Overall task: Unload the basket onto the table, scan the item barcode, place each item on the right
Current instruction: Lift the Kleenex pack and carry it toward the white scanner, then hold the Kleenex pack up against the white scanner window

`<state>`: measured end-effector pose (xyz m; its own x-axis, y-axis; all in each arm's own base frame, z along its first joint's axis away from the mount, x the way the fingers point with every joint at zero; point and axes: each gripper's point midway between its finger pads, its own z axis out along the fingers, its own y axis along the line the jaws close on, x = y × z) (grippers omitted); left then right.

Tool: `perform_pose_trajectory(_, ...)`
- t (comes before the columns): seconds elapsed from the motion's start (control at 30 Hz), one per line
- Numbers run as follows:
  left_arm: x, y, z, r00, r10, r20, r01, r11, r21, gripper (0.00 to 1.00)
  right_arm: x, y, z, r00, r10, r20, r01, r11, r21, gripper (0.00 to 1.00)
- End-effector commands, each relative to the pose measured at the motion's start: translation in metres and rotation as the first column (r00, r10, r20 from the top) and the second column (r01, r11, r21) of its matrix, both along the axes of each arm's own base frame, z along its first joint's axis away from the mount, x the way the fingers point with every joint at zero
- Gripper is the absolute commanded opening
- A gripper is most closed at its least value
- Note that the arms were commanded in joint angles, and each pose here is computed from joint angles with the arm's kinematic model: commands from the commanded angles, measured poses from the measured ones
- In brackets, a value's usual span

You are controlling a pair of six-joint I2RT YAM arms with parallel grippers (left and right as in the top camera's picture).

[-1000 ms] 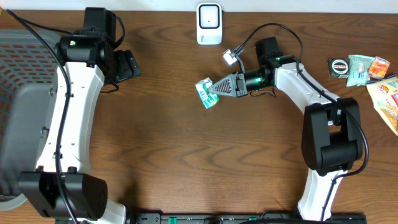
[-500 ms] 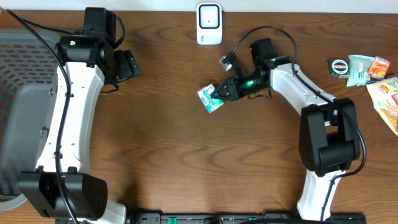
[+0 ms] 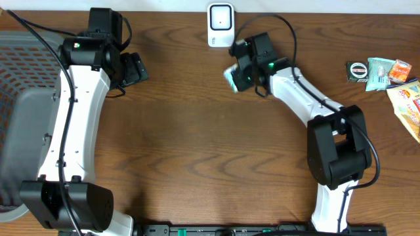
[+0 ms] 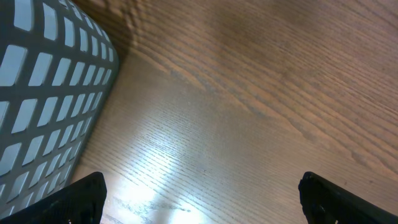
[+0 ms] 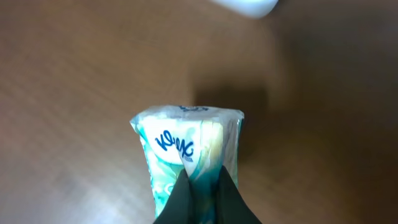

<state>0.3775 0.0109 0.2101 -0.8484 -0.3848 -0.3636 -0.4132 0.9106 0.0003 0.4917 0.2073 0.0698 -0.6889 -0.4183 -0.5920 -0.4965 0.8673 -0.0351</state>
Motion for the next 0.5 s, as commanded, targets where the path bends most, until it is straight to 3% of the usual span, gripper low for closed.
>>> perform_pose_trajectory(0.0,0.0,0.004,-0.001,1.0,0.007,-0.005,-0.006,1.0,0.016,0.98,0.033,-0.006,0.052,0.965,0.006,0.264,0.04,0.985,-0.169,0.01)
perform_pose_trajectory(0.2,0.0,0.004,-0.001,1.0,0.007,-0.005,-0.006,1.0,0.016,0.98,0.071,0.018,0.079,0.867,0.078,0.491,0.0,0.987,-0.158,0.01)
perform_pose_trajectory(0.47,0.0,0.004,-0.001,1.0,0.007,-0.005,-0.006,1.0,0.016,0.98,0.103,0.015,0.068,0.796,0.031,0.604,0.053,0.991,-0.122,0.01)
